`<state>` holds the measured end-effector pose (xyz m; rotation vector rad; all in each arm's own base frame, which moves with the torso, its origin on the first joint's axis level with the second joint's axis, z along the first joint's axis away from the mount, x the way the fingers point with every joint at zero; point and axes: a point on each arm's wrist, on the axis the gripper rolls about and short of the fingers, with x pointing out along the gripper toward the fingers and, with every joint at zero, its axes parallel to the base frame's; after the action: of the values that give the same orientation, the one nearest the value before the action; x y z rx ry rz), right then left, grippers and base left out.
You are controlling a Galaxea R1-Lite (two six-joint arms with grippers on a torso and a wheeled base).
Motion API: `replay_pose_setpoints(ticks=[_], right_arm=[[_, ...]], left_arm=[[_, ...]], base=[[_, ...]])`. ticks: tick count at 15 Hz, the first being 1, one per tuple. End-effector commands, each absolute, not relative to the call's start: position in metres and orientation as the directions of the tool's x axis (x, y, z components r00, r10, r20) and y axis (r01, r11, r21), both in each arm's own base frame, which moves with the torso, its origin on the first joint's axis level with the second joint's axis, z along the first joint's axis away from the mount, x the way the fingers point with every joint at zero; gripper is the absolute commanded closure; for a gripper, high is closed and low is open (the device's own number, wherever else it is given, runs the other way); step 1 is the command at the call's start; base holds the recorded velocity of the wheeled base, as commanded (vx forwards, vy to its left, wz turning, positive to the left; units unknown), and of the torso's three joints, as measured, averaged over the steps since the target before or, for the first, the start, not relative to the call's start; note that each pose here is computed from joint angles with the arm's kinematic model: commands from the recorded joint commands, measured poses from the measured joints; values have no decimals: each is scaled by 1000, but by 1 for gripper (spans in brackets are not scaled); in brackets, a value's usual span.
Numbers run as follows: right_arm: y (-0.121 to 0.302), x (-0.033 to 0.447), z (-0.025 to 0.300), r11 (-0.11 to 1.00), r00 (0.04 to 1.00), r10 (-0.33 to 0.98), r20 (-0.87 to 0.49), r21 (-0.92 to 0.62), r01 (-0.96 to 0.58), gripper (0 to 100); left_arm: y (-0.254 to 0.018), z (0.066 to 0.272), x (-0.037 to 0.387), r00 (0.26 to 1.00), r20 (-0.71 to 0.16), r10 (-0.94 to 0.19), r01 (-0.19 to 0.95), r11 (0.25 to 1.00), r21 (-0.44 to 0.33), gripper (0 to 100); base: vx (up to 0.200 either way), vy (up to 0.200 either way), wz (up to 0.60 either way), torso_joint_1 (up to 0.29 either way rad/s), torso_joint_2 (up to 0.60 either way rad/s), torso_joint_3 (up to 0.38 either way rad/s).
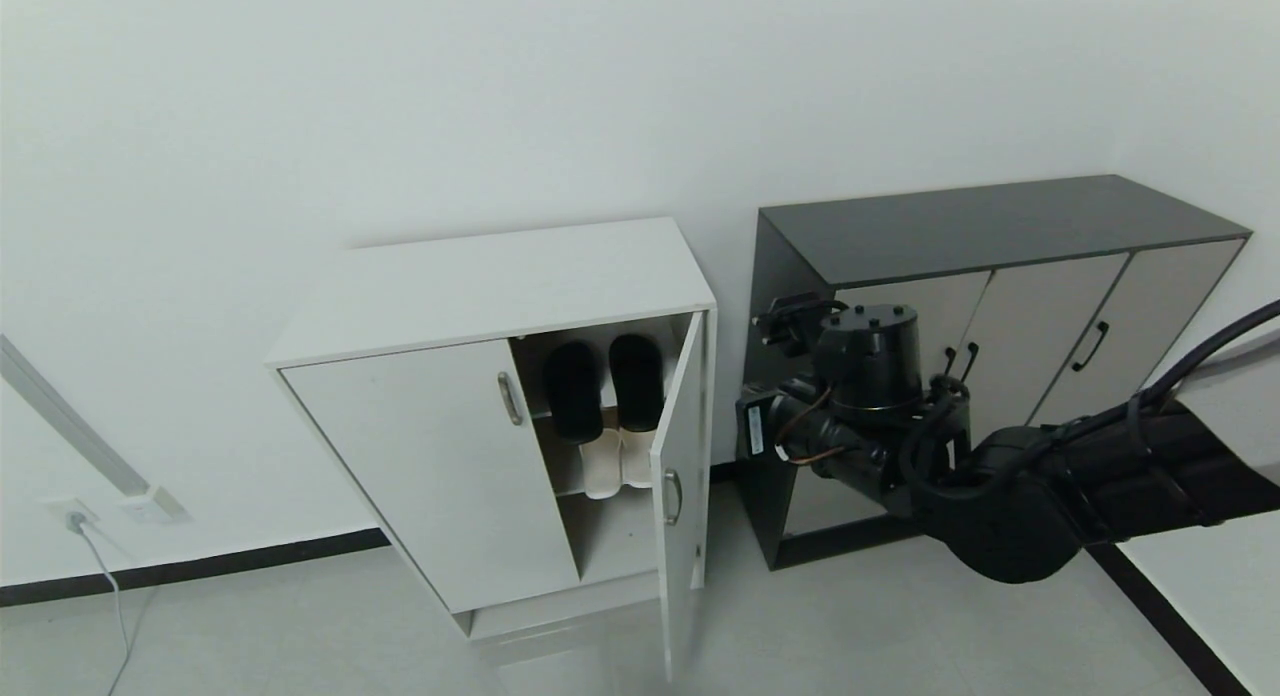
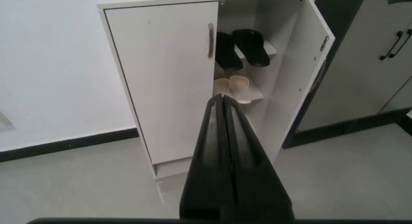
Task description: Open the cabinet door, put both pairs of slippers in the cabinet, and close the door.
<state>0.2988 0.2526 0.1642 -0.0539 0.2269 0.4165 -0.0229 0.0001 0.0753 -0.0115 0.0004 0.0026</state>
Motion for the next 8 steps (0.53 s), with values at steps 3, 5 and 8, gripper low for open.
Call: replay_pose_setpoints(ticks=[3, 5, 8], right_arm=[[251, 292, 163, 897, 871, 428, -242, -2, -441, 100], [252, 292, 163, 895, 869, 432, -241, -1, -445, 100], [253, 291, 164, 889, 864, 448, -228, 5, -459, 100]], left_arm=[[0, 75, -23, 1000, -2, 3, -3, 1000, -12, 100], [0, 75, -23, 1000, -2, 3, -3, 1000, -14, 100], [0, 75, -23, 1000, -2, 3, -3, 1000, -12, 100]], base=[[0, 0, 0, 0, 0, 0], [0, 0, 0, 0, 0, 0], [0, 0, 0, 0, 0, 0]])
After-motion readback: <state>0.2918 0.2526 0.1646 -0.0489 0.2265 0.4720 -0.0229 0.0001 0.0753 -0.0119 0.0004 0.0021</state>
